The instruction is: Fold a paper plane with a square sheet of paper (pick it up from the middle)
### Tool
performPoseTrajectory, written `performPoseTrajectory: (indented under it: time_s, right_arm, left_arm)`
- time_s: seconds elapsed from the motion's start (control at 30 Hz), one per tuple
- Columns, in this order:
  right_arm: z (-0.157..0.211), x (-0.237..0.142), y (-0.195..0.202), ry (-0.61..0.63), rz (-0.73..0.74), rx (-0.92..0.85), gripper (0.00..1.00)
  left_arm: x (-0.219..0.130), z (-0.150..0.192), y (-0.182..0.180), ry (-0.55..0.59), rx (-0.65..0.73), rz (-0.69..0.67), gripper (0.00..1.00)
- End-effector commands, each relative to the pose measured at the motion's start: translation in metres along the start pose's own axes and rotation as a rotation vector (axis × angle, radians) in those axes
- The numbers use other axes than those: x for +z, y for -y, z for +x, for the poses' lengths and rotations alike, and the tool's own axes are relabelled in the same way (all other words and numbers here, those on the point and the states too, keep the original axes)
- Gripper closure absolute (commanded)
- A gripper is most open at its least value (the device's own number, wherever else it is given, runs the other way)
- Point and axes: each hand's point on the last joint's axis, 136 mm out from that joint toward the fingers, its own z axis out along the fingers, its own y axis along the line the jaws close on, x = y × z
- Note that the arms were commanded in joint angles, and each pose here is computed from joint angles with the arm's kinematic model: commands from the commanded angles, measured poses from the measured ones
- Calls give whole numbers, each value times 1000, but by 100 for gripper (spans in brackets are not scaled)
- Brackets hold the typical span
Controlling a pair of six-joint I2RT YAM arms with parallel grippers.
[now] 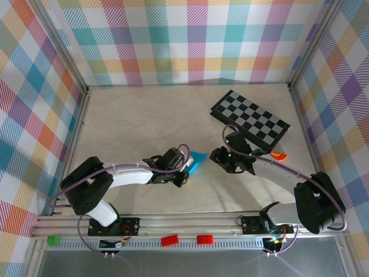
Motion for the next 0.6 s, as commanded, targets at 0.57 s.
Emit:
performPoseTrajectory:
  time_s: [0.57]
  right_arm:
    - [10,4,-19,-54,-146,-57,46]
  left_arm:
    - [13,0,16,-44,-112,198,100]
